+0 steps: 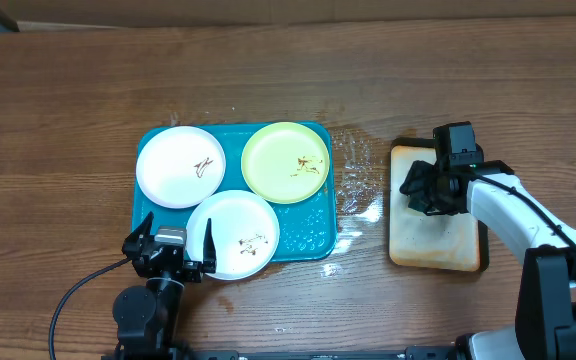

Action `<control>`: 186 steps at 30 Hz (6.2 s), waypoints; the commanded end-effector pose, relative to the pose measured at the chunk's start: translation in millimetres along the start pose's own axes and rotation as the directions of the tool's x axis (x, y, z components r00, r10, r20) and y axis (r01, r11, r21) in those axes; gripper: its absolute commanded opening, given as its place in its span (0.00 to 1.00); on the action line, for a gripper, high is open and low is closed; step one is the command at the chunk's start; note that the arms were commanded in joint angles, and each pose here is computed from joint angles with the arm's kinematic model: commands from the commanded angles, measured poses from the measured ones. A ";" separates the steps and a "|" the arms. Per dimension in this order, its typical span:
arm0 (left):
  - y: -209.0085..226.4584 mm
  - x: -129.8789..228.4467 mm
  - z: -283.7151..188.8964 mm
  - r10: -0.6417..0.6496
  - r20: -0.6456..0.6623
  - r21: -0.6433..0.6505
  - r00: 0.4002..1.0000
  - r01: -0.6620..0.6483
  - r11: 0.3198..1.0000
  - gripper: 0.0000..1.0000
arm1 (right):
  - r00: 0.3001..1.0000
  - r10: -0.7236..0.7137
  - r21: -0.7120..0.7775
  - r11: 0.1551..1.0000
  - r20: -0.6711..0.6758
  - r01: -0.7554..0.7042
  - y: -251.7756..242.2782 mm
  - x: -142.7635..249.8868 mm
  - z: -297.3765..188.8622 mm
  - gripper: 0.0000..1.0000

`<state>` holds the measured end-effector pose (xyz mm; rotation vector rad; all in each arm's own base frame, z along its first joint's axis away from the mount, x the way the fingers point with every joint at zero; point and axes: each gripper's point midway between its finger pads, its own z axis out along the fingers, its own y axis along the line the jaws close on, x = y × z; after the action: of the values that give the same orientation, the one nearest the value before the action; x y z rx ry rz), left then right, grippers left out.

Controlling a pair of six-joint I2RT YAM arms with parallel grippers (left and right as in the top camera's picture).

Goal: Clean dirty plates on tray and stack at the side
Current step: 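Grasp the green sponge with the right gripper and lift it, then reach the left gripper to the yellow plate rim and grip it, then scrub the yellow plate with the sponge in the right gripper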

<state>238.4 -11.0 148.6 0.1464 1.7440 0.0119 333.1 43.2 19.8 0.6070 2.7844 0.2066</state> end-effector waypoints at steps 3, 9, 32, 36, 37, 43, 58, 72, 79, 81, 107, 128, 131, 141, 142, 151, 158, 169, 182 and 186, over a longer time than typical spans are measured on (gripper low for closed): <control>0.0 -0.8 -0.4 -0.004 0.007 -0.002 1.000 0.004 1.000 1.00 | 1.000 -0.001 0.008 1.000 0.022 0.001 -0.7 -5.9 0.0 0.40; 0.0 -1.0 -0.4 -0.004 0.008 -0.002 1.000 0.004 1.000 1.00 | 1.000 0.000 0.026 1.000 0.006 0.000 -4.5 -1.9 2.2 0.04; -0.5 -2.6 -0.4 -0.072 0.015 0.002 0.997 0.072 0.997 1.00 | 0.999 0.013 0.081 0.997 0.038 -0.016 14.3 -52.0 -92.9 0.04; 2.9 -3.7 -0.7 -0.072 0.018 -0.018 0.997 0.072 0.997 1.00 | 1.000 0.013 0.089 0.996 0.023 -0.015 12.0 -47.9 -91.3 0.04; 5.2 -7.3 -1.3 -0.083 0.030 -0.029 0.996 0.084 0.996 1.00 | 1.000 0.013 0.091 0.996 0.020 -0.015 11.6 -47.1 -91.3 0.04; 11.2 -31.2 -6.8 -0.144 0.016 -0.050 0.989 0.145 0.988 1.00 | 1.000 0.013 0.095 0.995 0.013 -0.014 10.6 -45.4 -91.4 0.04; -16.1 -30.2 54.4 -0.444 -0.594 -0.100 0.670 0.486 0.868 1.00 | 0.999 0.004 0.111 0.994 -0.032 -0.001 6.0 -34.8 -92.0 0.04; -71.4 18.0 87.6 -0.380 -0.836 -0.014 0.395 0.678 0.735 1.00 | 0.999 -0.016 0.110 0.994 -0.050 0.022 5.7 -31.4 -92.0 0.04; -46.9 1.4 92.8 -0.363 -0.821 -0.073 0.441 0.548 0.833 0.85 | 0.999 -0.017 0.110 0.994 -0.050 0.022 5.6 -31.3 -92.2 0.04; -37.5 -16.8 97.7 -0.345 -0.810 -0.081 0.474 0.492 0.867 0.82 | 0.999 -0.017 0.110 0.994 -0.049 0.022 5.6 -31.5 -92.0 0.04; -94.3 42.3 165.3 -0.094 -0.941 0.023 0.326 0.337 0.941 0.60 | 0.995 -0.036 0.130 0.990 -0.091 0.047 0.1 -21.9 -93.5 0.04; -93.5 84.0 188.5 -0.178 -0.949 -0.065 0.259 0.391 0.918 0.41 | 0.994 -0.038 0.116 0.992 -0.107 0.050 2.0 -18.8 -93.5 0.04; -95.5 81.9 193.4 -0.185 -0.943 -0.061 0.275 0.404 0.913 0.42 | 0.992 -0.049 0.102 0.993 -0.114 0.060 4.2 -17.6 -93.4 0.04; -99.4 87.5 195.6 -0.196 -0.945 -0.071 0.260 0.422 0.904 0.35 | 0.992 -0.055 0.098 0.993 -0.118 0.066 4.8 -17.0 -93.4 0.04; -100.5 90.3 195.2 -0.194 -0.948 -0.072 0.254 0.421 0.904 0.35 | 0.992 -0.055 0.098 0.993 -0.118 0.066 4.8 -17.0 -93.4 0.04; -111.3 115.0 192.8 -0.174 -0.964 -0.079 0.202 0.409 0.909 0.04 | 0.992 -0.055 0.098 0.993 -0.118 0.067 4.7 -17.1 -93.4 0.04; -110.2 111.5 196.3 -0.192 -0.960 -0.094 0.206 0.409 0.908 0.04 | 0.986 -0.130 0.016 0.991 -0.103 0.133 19.5 -22.1 -92.0 0.04; -110.5 110.6 192.1 -0.189 -0.964 -0.099 0.187 0.408 0.908 0.04 | 0.961 -0.274 -0.445 0.867 -0.050 0.224 127.0 -16.1 -96.8 0.04; -121.3 103.1 189.1 -0.153 -0.970 -0.072 0.190 0.375 0.924 0.04 | 0.907 -0.409 -0.521 0.799 -0.103 0.301 219.9 54.5 -37.8 0.04; -128.2 101.5 187.1 -0.131 -0.972 -0.054 0.194 0.359 0.932 0.04 | 0.919 -0.386 -0.544 0.790 -0.081 0.284 241.7 60.8 -37.2 0.04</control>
<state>392.4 -133.2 8.9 -0.0752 3.0687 -0.4361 360.7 272.9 81.5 -0.1267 2.7682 0.9129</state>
